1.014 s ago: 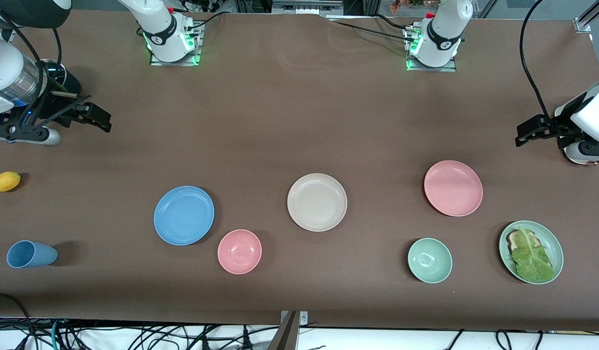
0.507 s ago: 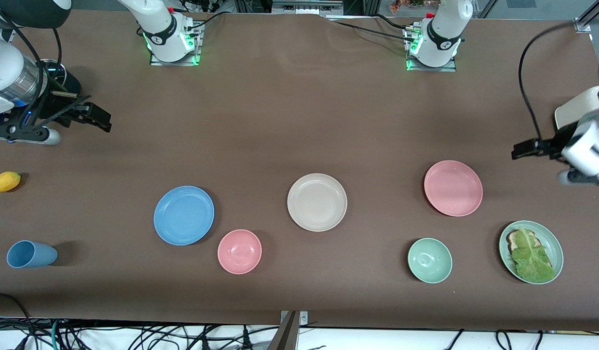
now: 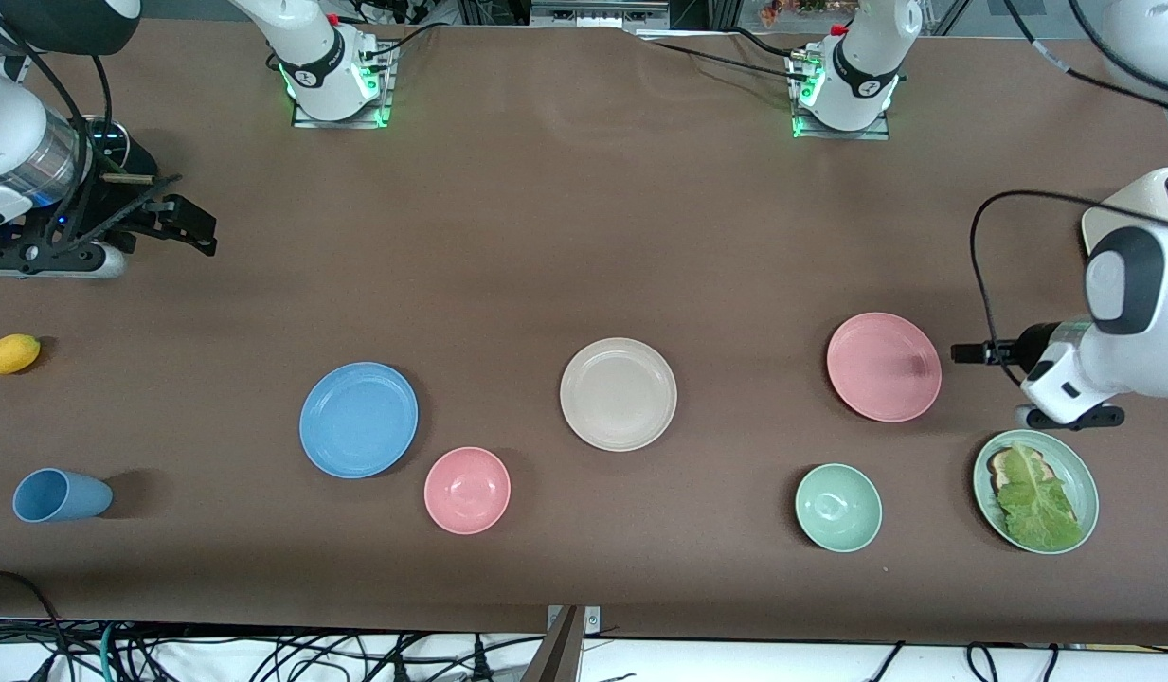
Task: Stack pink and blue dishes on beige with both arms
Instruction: 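Reach the left gripper down to the rim of the pink plate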
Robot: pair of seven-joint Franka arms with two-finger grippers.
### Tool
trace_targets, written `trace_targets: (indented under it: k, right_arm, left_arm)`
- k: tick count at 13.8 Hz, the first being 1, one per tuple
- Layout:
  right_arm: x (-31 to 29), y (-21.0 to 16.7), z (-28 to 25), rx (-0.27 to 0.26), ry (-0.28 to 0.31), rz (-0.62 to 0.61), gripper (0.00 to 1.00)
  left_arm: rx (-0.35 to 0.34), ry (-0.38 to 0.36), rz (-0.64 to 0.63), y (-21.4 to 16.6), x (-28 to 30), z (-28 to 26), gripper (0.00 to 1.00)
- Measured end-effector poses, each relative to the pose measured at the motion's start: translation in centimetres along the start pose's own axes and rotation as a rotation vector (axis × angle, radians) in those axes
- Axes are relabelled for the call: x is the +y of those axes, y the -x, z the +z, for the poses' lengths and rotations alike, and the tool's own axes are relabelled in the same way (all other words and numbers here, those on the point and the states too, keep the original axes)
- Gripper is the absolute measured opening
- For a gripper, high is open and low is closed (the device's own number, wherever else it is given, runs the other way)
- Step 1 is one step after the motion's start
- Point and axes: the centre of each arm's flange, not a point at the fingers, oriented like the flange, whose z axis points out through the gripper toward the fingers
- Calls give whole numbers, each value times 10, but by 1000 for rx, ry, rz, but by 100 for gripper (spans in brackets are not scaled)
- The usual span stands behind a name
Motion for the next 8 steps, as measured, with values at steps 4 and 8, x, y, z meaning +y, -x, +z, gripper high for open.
trace_targets:
  k: [4,8]
  right_arm:
    - [-1,-1,-3,13,-1,-7,100]
    - [2,-5,-7,34,-4,-2,100]
  left_arm:
    - [77,2,-11,-14,-9,72,100]
    - [179,0,-23,6,-14,147,100]
